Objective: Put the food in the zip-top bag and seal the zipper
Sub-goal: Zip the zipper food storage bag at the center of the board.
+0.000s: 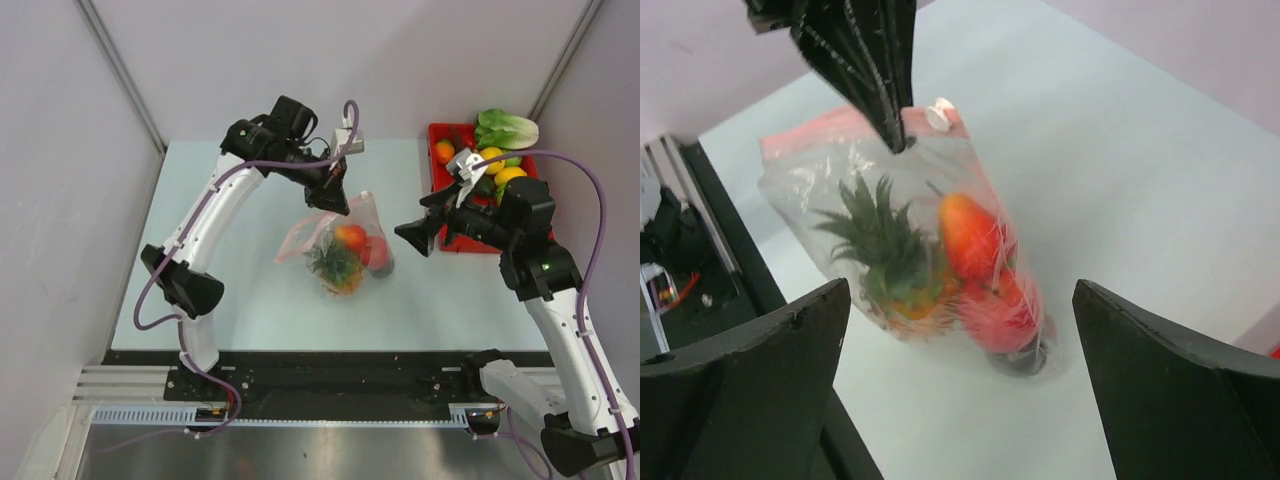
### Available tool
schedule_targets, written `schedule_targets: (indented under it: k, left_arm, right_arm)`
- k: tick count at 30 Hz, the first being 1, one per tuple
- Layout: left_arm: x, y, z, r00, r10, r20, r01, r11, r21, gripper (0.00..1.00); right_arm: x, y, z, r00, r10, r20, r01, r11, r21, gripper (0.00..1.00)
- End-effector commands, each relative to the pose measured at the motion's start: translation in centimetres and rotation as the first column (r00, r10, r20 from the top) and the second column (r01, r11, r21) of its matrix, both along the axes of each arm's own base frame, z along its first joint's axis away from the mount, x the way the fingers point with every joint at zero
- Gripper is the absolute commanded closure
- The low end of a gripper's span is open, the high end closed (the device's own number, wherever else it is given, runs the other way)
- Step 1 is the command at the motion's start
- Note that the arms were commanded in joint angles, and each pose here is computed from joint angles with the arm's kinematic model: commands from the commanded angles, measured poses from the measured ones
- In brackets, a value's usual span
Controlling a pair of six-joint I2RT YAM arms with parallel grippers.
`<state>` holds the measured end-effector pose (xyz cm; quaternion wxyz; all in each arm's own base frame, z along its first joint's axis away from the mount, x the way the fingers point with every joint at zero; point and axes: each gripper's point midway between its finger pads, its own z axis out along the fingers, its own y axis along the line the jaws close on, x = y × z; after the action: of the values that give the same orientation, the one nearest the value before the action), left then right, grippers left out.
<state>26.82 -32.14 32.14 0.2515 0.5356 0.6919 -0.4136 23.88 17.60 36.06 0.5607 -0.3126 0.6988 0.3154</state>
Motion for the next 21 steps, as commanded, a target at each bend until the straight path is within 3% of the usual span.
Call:
schedule_targets:
  k: [1,4,11,14,16,21]
  left_arm:
    - [-4.7,1.6,0.9,0.948,-0.219,0.231,0.204,0.975,0.087,1.00]
    - [-6.7,1.5,-0.2,0.923,-0.292,0.250,0.265,0.955,0.134,1.00]
    - [-8.0,0.6,0.4,0.908,-0.338,0.246,0.330,0.941,0.076,1.00]
    - [-8.0,0.3,0.3,0.899,-0.354,0.258,0.347,0.935,0.073,1.00]
    - [-8.2,0.1,0.3,0.893,-0.367,0.261,0.362,0.930,0.068,1.00]
    - [-8.1,-0.4,0.0,0.905,-0.348,0.245,0.343,0.937,0.065,1.00]
  right_arm:
    - [-2.3,0.8,0.3,0.984,0.165,0.071,-0.162,0.986,-0.045,0.06]
    - [-2.3,1.3,0.1,0.976,0.203,0.073,-0.200,0.979,-0.047,0.12]
    - [-2.6,3.2,-1.5,0.916,0.369,0.156,-0.344,0.925,-0.163,0.23]
    - [-3.4,3.9,-1.7,0.883,0.428,0.193,-0.391,0.898,-0.203,0.31]
    - [-4.0,4.5,-2.1,0.861,0.464,0.207,-0.416,0.878,-0.236,0.43]
    - [-4.0,5.2,-2.3,0.858,0.470,0.208,-0.418,0.873,-0.250,0.61]
